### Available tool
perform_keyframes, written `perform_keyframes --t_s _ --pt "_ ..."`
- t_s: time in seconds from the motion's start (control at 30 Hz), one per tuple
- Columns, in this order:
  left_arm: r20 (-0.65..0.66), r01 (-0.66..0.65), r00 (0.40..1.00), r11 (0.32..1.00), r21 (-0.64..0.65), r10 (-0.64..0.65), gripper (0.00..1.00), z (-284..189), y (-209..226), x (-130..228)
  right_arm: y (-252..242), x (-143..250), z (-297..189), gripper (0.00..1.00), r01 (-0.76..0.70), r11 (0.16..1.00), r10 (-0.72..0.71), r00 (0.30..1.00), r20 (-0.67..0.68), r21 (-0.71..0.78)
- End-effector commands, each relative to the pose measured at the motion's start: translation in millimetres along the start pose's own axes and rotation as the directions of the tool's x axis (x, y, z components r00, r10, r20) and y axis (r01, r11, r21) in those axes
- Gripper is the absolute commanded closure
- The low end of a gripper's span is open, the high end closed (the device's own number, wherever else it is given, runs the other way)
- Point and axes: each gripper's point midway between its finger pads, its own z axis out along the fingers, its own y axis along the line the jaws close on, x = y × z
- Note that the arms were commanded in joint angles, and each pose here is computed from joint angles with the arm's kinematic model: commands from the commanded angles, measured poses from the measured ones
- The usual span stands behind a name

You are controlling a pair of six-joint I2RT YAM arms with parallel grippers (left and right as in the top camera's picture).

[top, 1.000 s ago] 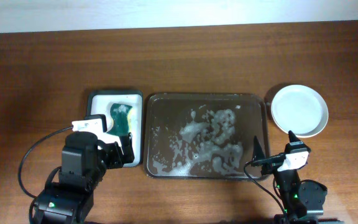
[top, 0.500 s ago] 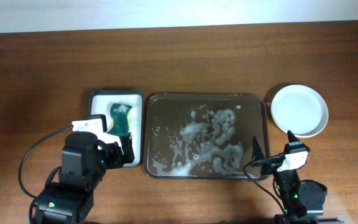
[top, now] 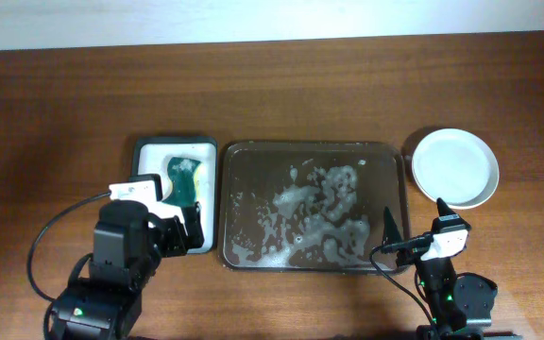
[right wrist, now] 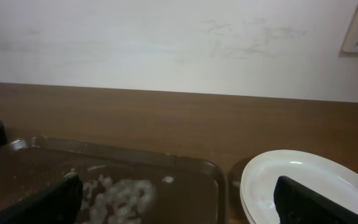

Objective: Clean dirty plates on tray and stack at the side

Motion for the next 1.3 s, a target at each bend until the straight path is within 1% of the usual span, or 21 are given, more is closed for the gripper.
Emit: perform_keyframes --t_s 0.0,0.03,0.17,0.23,0.3,0.4,0.47,0.53,0.67,0.73,0.8,0.83,0.87,0.9,1.0,1.1,1.27 --pt "0.005 0.001 1.000 1.000 -0.017 -0.001 0.00 -9.6 5.9 8.0 1.2 1.5 -0.2 0.01 0.003 1.000 -0.003 1.000 -0.001 -0.010" --pt "0.022 0.002 1.000 1.000 -0.016 -0.001 0.01 -11.4 6.6 7.2 1.2 1.5 -0.2 0.01 0.003 1.000 -0.003 1.000 -0.001 -0.010" --pt "0.179 0.023 0.984 0.999 -0.042 -0.015 0.01 -14.8 17.0 -6.6 1.2 1.5 -0.2 0.02 0.003 1.000 -0.003 1.000 -0.001 -0.010" --pt "0.300 0.029 0.954 0.999 -0.028 -0.019 0.01 -14.3 22.6 -13.8 1.2 1.5 -0.2 0.01 0.003 1.000 -0.003 1.000 0.000 -0.010" --pt "0.383 0.047 0.923 0.999 -0.017 -0.037 0.00 -15.9 27.3 -18.2 1.2 1.5 -0.2 0.01 0.003 1.000 -0.003 1.000 -0.001 -0.010" --pt "0.543 0.057 0.838 0.998 0.003 -0.050 0.01 -21.3 35.7 -24.9 1.2 1.5 -0.2 0.01 0.003 1.000 -0.003 1.000 -0.001 -0.010" --pt "0.627 0.030 0.778 1.000 0.001 -0.023 0.01 -26.4 37.8 -29.2 1.2 1.5 -0.2 0.01 0.003 1.000 -0.003 1.000 -0.001 -0.010" --pt "0.715 -0.013 0.699 1.000 -0.021 0.025 0.01 -34.1 39.4 -33.8 1.1 1.5 -0.2 0.01 0.003 1.000 -0.003 1.000 -0.001 -0.009" --pt "0.828 -0.086 0.548 0.992 -0.089 0.122 0.01 -45.8 40.0 -36.6 1.1 1.5 -0.2 0.01 0.003 1.000 -0.003 1.000 -0.001 -0.009" --pt "0.851 -0.108 0.502 0.987 -0.119 0.157 0.01 -45.2 40.4 -34.7 1.2 1.5 -0.2 0.01 0.003 1.000 -0.003 1.000 0.000 -0.010" --pt "0.834 -0.157 0.510 0.976 -0.151 0.211 0.01 -38.8 37.3 -30.6 1.1 1.5 -0.2 0.01 0.003 1.000 -0.003 1.000 -0.001 -0.009" --pt "0.807 -0.257 0.516 0.951 -0.173 0.287 0.01 -30.8 27.3 -24.3 1.2 1.5 -0.2 0.01 0.003 1.000 -0.003 1.000 0.000 -0.010" --pt "0.787 -0.299 0.531 0.938 -0.173 0.314 0.01 -24.2 23.8 -19.0 1.1 1.5 -0.2 0.01 0.003 1.000 -0.003 1.000 -0.001 -0.009" --pt "0.732 -0.339 0.594 0.929 -0.149 0.334 0.01 -6.5 22.8 -4.1 1.1 1.5 -0.2 0.01 0.003 1.000 -0.003 1.000 0.000 -0.009" --pt "0.652 -0.355 0.675 0.927 -0.123 0.345 0.01 14.0 26.4 16.0 1.2 1.5 -0.2 0.01 0.003 1.000 -0.003 1.000 -0.001 -0.010" --pt "0.610 -0.357 0.711 0.927 -0.115 0.349 0.01 22.7 29.4 26.0 1.2 1.5 -0.2 0.01 0.003 1.000 -0.003 1.000 -0.001 -0.010" --pt "0.609 -0.355 0.712 0.928 -0.117 0.349 0.01 22.8 29.9 26.1 1.2 1.5 -0.2 0.01 0.003 1.000 -0.003 1.000 -0.001 -0.010"
